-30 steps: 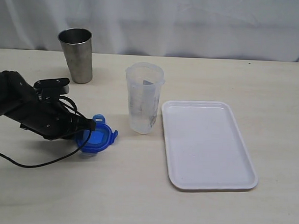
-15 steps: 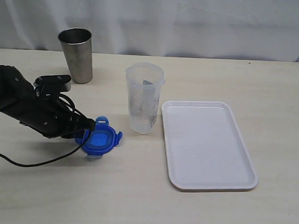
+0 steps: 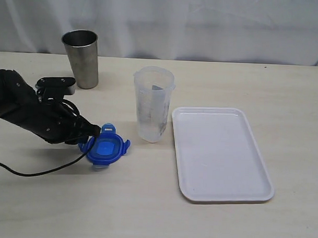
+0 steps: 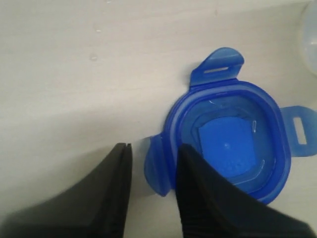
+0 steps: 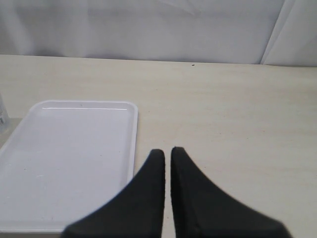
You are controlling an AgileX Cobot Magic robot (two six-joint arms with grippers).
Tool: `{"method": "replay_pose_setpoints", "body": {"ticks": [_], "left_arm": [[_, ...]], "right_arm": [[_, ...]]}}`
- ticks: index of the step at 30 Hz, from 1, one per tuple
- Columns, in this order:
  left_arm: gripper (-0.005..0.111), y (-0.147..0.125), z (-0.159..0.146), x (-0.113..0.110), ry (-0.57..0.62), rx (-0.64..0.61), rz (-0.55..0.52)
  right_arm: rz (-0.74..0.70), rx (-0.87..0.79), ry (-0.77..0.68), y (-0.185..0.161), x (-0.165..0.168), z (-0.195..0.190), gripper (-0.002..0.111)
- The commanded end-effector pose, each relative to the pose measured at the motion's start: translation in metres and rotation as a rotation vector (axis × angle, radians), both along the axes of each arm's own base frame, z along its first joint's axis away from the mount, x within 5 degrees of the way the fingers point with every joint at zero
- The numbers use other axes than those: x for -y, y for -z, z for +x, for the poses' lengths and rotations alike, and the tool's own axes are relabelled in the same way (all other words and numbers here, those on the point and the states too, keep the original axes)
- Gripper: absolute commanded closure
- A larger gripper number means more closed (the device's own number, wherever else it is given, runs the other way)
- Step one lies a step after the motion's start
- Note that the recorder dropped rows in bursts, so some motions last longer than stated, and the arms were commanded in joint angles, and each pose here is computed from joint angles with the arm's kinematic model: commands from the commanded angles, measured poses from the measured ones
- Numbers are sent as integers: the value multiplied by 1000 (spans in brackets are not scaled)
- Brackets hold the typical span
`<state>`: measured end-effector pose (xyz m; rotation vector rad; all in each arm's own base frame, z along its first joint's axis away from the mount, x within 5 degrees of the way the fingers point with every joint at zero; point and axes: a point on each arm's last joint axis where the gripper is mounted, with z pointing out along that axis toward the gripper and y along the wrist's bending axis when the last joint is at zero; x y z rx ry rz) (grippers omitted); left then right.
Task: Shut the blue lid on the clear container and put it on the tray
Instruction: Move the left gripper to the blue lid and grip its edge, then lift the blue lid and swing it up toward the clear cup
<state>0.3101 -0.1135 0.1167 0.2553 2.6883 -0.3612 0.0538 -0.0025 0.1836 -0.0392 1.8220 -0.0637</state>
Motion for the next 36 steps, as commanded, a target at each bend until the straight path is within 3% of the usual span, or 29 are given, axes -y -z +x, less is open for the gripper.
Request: {"method": "replay_pose_setpoints", "body": {"ticks": [1,10,18,28,36], "left_arm": [[77,0,0,1,9,10,7],[77,21,-2,2,1,-53,20],[78,24,-2,2,3,-57,26],[106,24,-3,3,-2,-75,12],[107,11,-2,2,24,-31,17]], "right_arm": [[2,-2,0,1,0,0,104],[2,-2,0,1,0,0,104],[2,-2,0,1,0,0,104],[2,-2,0,1,0,0,104],[2,-2,0,1,0,0,104]]}}
